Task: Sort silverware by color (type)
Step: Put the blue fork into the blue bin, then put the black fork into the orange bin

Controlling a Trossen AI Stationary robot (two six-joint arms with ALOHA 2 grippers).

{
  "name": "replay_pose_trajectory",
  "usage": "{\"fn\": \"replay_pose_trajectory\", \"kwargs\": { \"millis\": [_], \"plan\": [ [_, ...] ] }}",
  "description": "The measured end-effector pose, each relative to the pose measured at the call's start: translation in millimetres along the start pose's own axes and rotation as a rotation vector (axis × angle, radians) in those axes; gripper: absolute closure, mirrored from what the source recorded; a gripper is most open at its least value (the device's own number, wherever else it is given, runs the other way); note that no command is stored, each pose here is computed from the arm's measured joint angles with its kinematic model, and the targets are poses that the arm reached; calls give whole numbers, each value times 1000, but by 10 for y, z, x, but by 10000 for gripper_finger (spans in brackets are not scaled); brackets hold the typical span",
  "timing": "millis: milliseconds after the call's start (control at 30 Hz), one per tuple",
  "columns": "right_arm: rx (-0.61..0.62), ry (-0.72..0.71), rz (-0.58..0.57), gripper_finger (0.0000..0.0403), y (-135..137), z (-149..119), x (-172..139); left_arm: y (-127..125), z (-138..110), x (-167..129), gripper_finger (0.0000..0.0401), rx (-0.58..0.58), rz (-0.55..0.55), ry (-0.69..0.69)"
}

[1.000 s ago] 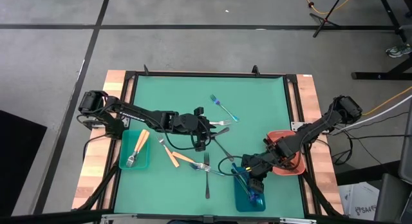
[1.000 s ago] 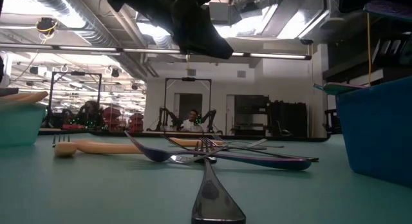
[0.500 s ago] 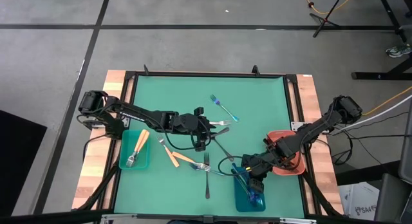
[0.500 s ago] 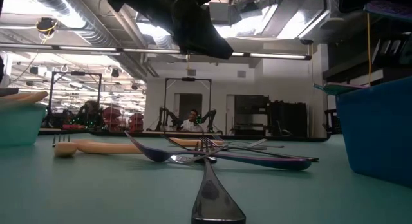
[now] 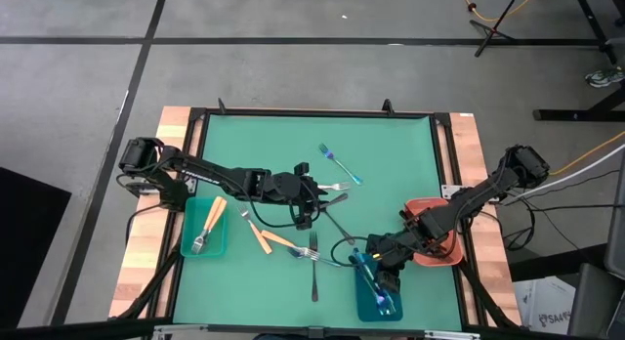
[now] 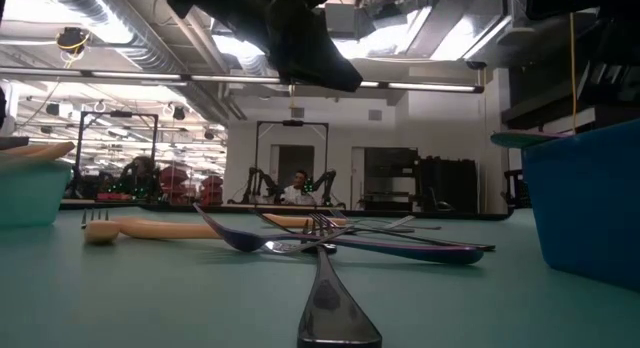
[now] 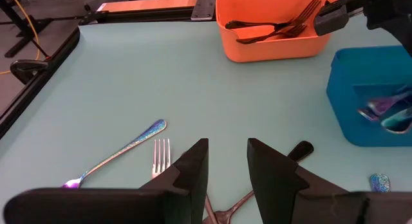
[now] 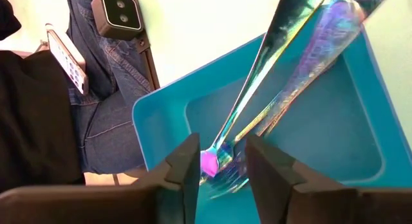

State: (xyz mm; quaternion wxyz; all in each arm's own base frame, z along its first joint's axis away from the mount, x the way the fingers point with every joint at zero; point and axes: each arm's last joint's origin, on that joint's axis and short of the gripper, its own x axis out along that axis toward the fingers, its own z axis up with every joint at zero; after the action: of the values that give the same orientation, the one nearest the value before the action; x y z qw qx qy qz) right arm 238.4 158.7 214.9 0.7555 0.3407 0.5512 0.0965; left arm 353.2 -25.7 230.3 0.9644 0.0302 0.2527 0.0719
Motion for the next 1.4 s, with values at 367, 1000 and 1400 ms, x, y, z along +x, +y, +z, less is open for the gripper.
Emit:
{"fn": "replay_pose_trajectory", "kwargs": {
  "millis": [367, 1000, 1400],
  "plan": [
    [0, 0, 1, 283, 1, 0, 0, 0, 0, 0, 299, 0, 0, 0],
    [0, -2, 2, 283, 1, 3, 0, -1, 0, 0, 299, 0, 0, 0],
    [0, -2, 2, 283, 1, 3, 0, -1, 0, 0, 299, 0, 0, 0]
  ]
}}
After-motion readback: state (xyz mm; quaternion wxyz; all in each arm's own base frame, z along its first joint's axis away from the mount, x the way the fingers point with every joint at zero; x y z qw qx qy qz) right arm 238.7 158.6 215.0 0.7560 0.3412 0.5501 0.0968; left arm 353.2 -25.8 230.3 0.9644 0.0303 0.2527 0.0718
